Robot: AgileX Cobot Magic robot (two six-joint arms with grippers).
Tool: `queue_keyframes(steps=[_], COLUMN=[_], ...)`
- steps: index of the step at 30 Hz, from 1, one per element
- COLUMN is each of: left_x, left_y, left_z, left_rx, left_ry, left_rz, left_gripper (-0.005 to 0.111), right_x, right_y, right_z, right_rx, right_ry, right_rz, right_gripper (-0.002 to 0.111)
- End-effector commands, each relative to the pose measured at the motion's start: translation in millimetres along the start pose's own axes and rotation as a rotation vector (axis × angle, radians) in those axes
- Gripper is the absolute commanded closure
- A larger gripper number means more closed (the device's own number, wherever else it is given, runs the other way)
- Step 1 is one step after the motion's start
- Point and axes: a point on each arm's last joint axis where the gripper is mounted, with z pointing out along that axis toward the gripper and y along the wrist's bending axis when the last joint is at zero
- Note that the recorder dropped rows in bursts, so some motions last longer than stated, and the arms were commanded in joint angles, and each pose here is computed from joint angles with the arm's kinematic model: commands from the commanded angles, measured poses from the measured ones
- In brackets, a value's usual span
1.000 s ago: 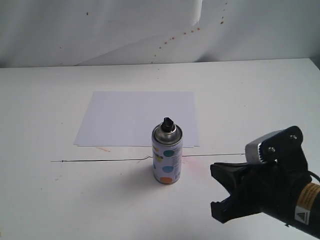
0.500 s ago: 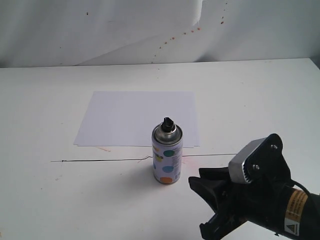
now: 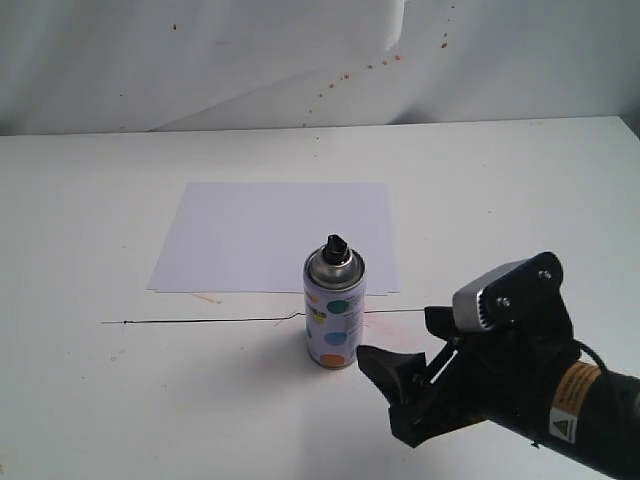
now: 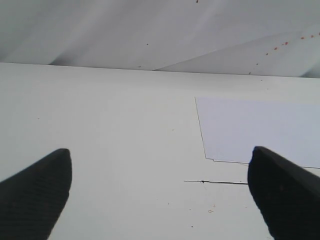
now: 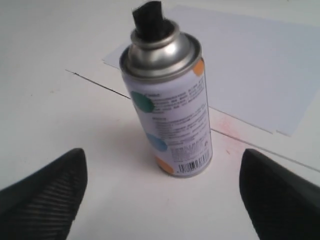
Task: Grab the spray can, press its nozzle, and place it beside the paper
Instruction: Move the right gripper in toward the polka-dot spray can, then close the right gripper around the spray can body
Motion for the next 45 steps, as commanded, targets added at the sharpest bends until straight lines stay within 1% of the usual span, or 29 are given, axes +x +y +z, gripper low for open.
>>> queue_keyframes(steps=[1, 4, 11, 17, 22, 26, 28, 32, 34, 37, 42, 45], left_x=[1, 1, 1, 1, 1, 1, 1, 1, 1, 1, 1, 1], left_y=[-0.3, -0.3, -0.3, -0.3, -0.3, -0.3, -0.3, -0.3, -0.3, -0.3, -0.3, -0.3], left_z=[0, 0, 0, 0, 0, 0, 0, 0, 0, 0, 0, 0], left_rx=[0.007, 0.007, 0.007, 0.007, 0.007, 0.007, 0.007, 0.007, 0.007, 0.007, 0.007, 0.007], left_ry=[-0.001, -0.001, -0.001, -0.001, -0.001, -0.001, -0.001, -0.001, -0.001, -0.001, -0.001, -0.001], left_rz=[-0.004, -0.004, -0.004, -0.004, -0.004, -0.004, -0.004, -0.004, -0.004, -0.004, -0.004, -0.004], left_gripper=[0.018, 0.018, 0.018, 0.018, 0.018, 0.018, 0.018, 0.018, 0.018, 0.018, 0.018, 0.018], right_x=[13, 20, 28, 21, 20, 20, 18, 15, 13, 11, 11, 11], right_y=[-3, -4, 0, 6, 3, 2, 3, 2, 2, 2, -3, -4], right_z=[14, 22, 31, 48, 59, 71, 75, 81, 85, 89, 90, 90], right_rx=[0.008, 0.0, -0.076, -0.133, -0.1, -0.101, -0.108, -0.104, -0.098, -0.095, -0.036, -0.031], right_ry=[0.035, 0.042, 0.02, 0.06, 0.076, 0.082, 0.08, 0.076, 0.076, 0.079, 0.083, 0.083], right_rz=[0.004, 0.005, -0.039, -0.073, -0.051, -0.046, -0.011, -0.009, 0.018, 0.016, 0.073, 0.076], right_gripper=[0.032, 0.032, 0.032, 0.032, 0.032, 0.032, 0.032, 0.032, 0.032, 0.032, 0.032, 0.032])
